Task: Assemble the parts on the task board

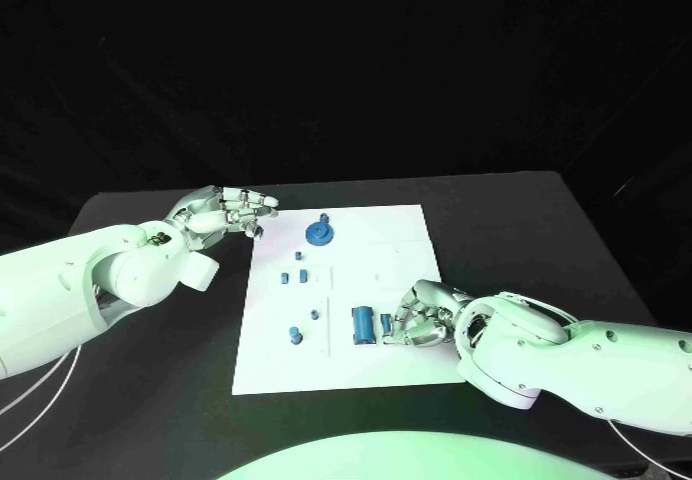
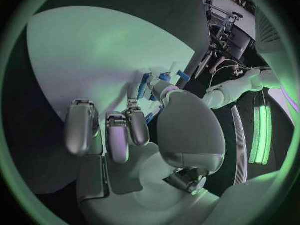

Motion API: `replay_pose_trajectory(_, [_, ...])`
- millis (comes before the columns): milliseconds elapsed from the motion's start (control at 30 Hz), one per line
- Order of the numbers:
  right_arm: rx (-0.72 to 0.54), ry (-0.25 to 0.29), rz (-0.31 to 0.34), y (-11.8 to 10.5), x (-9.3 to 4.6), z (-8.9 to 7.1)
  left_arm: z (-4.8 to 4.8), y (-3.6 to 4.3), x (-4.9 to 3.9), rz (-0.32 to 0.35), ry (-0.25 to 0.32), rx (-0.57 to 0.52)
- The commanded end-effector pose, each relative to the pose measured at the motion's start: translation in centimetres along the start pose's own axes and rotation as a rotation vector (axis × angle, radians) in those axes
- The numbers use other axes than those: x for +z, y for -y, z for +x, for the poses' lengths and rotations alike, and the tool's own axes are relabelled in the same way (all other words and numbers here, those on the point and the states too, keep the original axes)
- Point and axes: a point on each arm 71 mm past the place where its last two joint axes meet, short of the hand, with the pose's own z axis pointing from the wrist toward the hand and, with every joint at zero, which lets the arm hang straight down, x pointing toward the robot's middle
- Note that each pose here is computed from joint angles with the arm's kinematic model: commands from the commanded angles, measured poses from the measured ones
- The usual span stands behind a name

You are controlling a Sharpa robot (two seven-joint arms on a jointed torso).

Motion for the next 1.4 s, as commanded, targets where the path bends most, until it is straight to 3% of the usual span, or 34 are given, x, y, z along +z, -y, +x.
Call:
replay_pose_trajectory(33, [-0.006, 0.024, -0.019, 0.3, -0.1, -0.4, 0.20, 0.07, 0.06, 0.006, -0.016, -0.005])
replay_pose_trajectory(200, [0.014, 0.066, -0.087, 0.1, -0.4, -1.4, 0.13, 0.04, 0.12, 0.007, -0.013, -0.005])
replay_pose_trajectory(367, [0.044, 0.146, -0.169, -0.1, -0.1, -3.2, 0.05, 0.03, 0.16, 0.014, -0.003, -0.005])
replay_pose_trajectory(467, [0.121, 0.232, -0.247, 0.3, 0.8, -5.4, -0.08, 0.10, 0.20, 0.037, 0.018, -0.002])
replay_pose_trajectory(567, [0.233, 0.280, -0.286, 1.1, 2.0, -7.5, -0.30, 0.26, 0.27, 0.071, 0.050, -0.016])
replay_pose_trajectory(800, [0.533, 0.313, -0.279, 3.7, 6.0, -11.4, -1.12, 0.28, 0.74, 0.145, 0.158, -0.087])
replay_pose_trajectory(967, [0.677, 0.337, -0.300, 4.8, 8.7, -13.6, -2.01, -0.64, 1.43, 0.173, 0.259, -0.141])
replay_pose_trajectory(1067, [0.709, 0.346, -0.315, 5.1, 9.9, -14.4, -2.27, -1.25, 2.07, 0.185, 0.288, -0.167])
replay_pose_trajectory(1233, [0.743, 0.352, -0.343, 5.2, 11.3, -15.2, -2.30, -2.12, 3.17, 0.203, 0.326, -0.168])
replay_pose_trajectory(1267, [0.638, 0.394, -0.239, 5.8, 11.0, -15.0, -1.82, -2.18, 3.09, 0.139, 0.259, -0.138])
replay_pose_trajectory(1400, [0.661, 0.400, -0.250, 5.4, 10.9, -14.7, -1.50, -2.21, 3.07, 0.139, 0.267, -0.135])
